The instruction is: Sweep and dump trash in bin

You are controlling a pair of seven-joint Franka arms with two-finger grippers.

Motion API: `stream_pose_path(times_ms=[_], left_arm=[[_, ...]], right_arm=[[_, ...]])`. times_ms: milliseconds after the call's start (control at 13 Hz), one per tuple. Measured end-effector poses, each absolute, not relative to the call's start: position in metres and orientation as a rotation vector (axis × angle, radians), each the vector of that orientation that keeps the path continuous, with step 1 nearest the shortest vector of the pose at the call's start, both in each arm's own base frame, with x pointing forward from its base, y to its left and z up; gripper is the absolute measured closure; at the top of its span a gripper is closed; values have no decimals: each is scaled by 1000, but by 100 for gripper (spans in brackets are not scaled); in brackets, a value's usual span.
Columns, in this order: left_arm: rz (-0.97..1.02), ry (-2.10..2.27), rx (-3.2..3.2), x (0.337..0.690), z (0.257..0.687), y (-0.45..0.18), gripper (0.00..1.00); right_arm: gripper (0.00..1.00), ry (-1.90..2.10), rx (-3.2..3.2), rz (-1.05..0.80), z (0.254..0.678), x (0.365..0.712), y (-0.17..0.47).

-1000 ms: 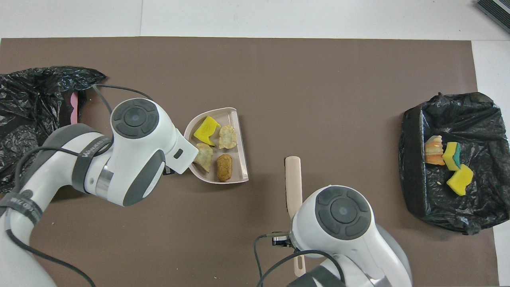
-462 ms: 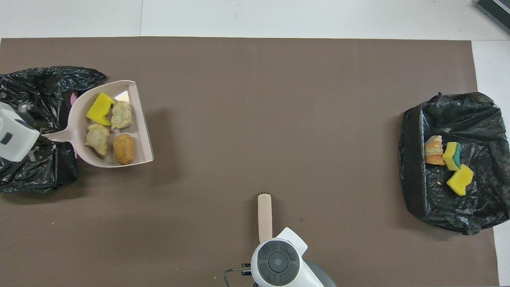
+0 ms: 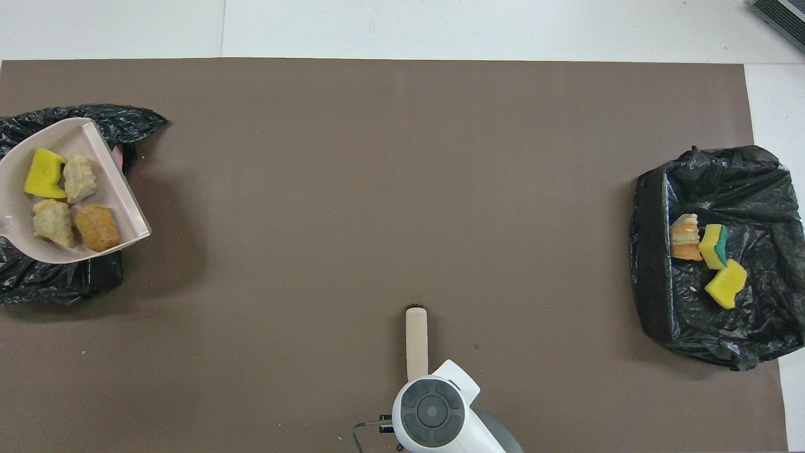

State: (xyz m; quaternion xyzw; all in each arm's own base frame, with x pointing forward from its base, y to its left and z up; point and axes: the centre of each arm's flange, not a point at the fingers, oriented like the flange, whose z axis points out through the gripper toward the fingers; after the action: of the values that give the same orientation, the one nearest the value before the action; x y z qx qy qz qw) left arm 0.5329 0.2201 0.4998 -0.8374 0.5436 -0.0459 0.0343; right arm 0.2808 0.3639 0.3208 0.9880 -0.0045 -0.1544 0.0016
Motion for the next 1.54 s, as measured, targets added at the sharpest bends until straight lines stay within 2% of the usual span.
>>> stream_pose_path(times_ms=[231,308,385,692,1000,1231,1538], left_arm=[[-119,1646,-2523,521,518,274,68],[-58,1655,-2475,520,523,289,68],[25,1675,-2408,523,529,299,68],[275,1711,-2209,541,541,316,68],[454,1742,-2060,550,538,311,68],[517,1763,-1989,556,540,300,68],[620,1746,-1909,560,542,293,68]], right_arm=[[20,-28,3138,-449,336,294,369],[8,-53,3160,-428,345,305,369],[0,-96,3183,-398,356,322,364],[0,-261,3226,-184,401,410,310],[0,-219,3242,-27,431,484,218],[0,-253,3224,68,448,523,156],[0,-335,3185,130,518,550,96]])
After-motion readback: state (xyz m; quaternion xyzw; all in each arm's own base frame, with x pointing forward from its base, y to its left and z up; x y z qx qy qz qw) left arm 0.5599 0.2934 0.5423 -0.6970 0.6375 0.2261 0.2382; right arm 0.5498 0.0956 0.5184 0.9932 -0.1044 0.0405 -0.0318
